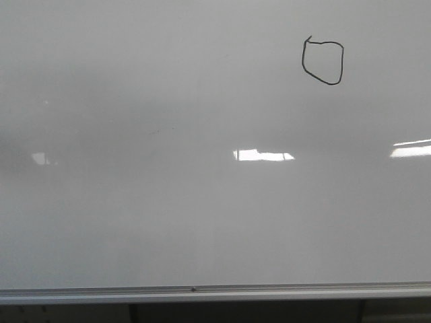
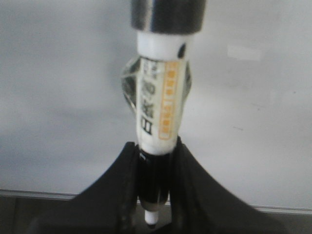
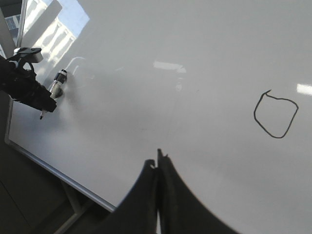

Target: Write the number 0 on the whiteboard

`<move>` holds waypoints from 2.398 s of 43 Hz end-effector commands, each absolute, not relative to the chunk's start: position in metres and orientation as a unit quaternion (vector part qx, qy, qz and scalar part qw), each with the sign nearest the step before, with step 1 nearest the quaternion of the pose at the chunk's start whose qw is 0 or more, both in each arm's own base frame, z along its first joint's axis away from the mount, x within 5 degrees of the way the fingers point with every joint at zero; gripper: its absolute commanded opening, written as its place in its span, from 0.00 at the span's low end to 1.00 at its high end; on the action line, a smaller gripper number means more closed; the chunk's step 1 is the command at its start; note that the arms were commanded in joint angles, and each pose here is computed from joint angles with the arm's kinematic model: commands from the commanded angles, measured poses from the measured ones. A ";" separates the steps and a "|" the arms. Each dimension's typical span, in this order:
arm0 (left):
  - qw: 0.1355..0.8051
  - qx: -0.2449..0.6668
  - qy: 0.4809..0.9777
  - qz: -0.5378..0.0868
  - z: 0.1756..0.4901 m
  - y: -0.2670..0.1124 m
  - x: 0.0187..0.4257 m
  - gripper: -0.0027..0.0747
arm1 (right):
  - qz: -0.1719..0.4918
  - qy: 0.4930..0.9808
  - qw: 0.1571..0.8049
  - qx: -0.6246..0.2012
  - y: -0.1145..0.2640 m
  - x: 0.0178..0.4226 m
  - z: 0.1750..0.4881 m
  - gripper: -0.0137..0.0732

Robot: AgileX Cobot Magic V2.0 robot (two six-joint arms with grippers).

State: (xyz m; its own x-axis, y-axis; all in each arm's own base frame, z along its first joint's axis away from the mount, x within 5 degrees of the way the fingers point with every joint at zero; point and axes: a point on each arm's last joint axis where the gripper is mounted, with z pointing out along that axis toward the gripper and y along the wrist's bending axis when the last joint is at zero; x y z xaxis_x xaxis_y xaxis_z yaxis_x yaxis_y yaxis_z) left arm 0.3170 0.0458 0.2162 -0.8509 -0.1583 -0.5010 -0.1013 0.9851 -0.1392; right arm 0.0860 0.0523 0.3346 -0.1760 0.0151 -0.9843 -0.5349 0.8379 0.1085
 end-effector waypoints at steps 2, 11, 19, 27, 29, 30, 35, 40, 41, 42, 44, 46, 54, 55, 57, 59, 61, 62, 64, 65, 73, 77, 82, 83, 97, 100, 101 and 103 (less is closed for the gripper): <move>0.317 -0.075 0.944 -0.046 0.231 0.049 0.333 0.01 | 0.224 0.720 0.638 -0.157 0.050 0.087 0.346 0.08; 0.322 -0.068 0.944 -0.030 0.224 0.052 0.339 0.01 | 0.224 0.720 0.638 -0.157 0.050 0.087 0.346 0.08; 0.336 -0.067 0.939 -0.022 0.225 0.054 0.342 0.10 | 0.224 0.720 0.638 -0.157 0.050 0.087 0.346 0.08; 0.342 -0.067 0.937 -0.019 0.226 0.054 0.342 0.27 | 0.224 0.720 0.638 -0.157 0.050 0.087 0.346 0.08; 0.343 -0.067 0.937 -0.019 0.226 0.054 0.343 0.31 | 0.224 0.720 0.638 -0.157 0.050 0.087 0.346 0.08; 0.344 -0.067 0.936 -0.018 0.226 0.054 0.343 0.33 | 0.224 0.720 0.638 -0.157 0.050 0.087 0.346 0.08; 0.346 -0.066 0.936 -0.016 0.226 0.055 0.343 0.40 | 0.224 0.720 0.638 -0.157 0.050 0.087 0.346 0.08; 0.343 -0.055 0.938 -0.007 0.226 0.055 0.342 0.50 | 0.224 0.720 0.638 -0.157 0.050 0.087 0.346 0.08; 0.341 -0.051 0.939 -0.005 0.225 0.056 0.342 0.53 | 0.224 0.719 0.638 -0.157 0.050 0.087 0.346 0.08; 0.336 -0.045 0.941 -0.001 0.225 0.056 0.341 0.57 | 0.224 0.719 0.638 -0.157 0.050 0.087 0.346 0.08; 0.326 -0.035 0.945 0.004 0.224 0.056 0.340 0.67 | 0.224 0.719 0.639 -0.156 0.050 0.087 0.346 0.08; 0.320 -0.033 0.947 0.005 0.226 0.057 0.337 0.75 | 0.223 0.718 0.641 -0.154 0.049 0.088 0.346 0.08; 0.320 -0.027 0.947 0.004 0.248 0.055 0.322 0.94 | 0.208 0.708 0.662 -0.132 0.045 0.091 0.350 0.08; 0.327 -0.026 0.945 0.005 0.254 0.055 0.320 0.93 | 0.204 0.705 0.667 -0.127 0.044 0.092 0.351 0.08; 0.336 -0.025 0.941 0.006 0.263 0.054 0.315 0.92 | 0.198 0.702 0.673 -0.118 0.043 0.094 0.352 0.08; 0.345 -0.023 0.938 0.007 0.272 0.052 0.309 0.92 | 0.192 0.699 0.680 -0.110 0.041 0.096 0.353 0.08; 0.356 -0.021 0.934 0.007 0.284 0.051 0.301 0.92 | 0.188 0.698 0.683 -0.103 0.040 0.099 0.353 0.08; 0.361 -0.020 0.932 0.008 0.289 0.050 0.298 0.92 | 0.185 0.697 0.686 -0.098 0.040 0.100 0.354 0.08; 0.374 -0.018 0.927 0.009 0.301 0.048 0.290 0.92 | 0.180 0.697 0.688 -0.092 0.039 0.103 0.354 0.08; 0.381 -0.017 0.924 0.010 0.306 0.047 0.286 0.92 | 0.178 0.696 0.690 -0.089 0.038 0.103 0.354 0.08; 0.442 0.011 0.897 0.002 0.341 0.024 0.252 0.92 | 0.157 0.678 0.715 -0.060 0.032 0.107 0.359 0.08; 0.467 0.033 0.884 -0.011 0.342 0.007 0.236 0.91 | 0.147 0.669 0.728 -0.045 0.029 0.107 0.362 0.08; 0.507 0.059 0.859 -0.024 0.341 -0.010 0.207 0.86 | 0.142 0.663 0.734 -0.037 0.027 0.108 0.363 0.08; 0.514 0.064 0.855 -0.026 0.340 -0.012 0.202 0.83 | 0.142 0.663 0.734 -0.037 0.027 0.108 0.363 0.08; 0.569 0.087 0.816 -0.061 0.322 -0.023 0.130 0.29 | 0.146 0.667 0.729 -0.043 0.028 0.107 0.362 0.08; 0.585 0.082 0.804 -0.066 0.323 -0.022 0.120 0.16 | 0.146 0.667 0.729 -0.043 0.028 0.107 0.362 0.08; 0.589 0.082 0.801 -0.067 0.324 -0.022 0.117 0.14 | 0.146 0.667 0.729 -0.043 0.028 0.107 0.362 0.08; 0.599 0.082 0.794 -0.067 0.325 -0.021 0.111 0.05 | 0.146 0.667 0.729 -0.043 0.028 0.107 0.362 0.08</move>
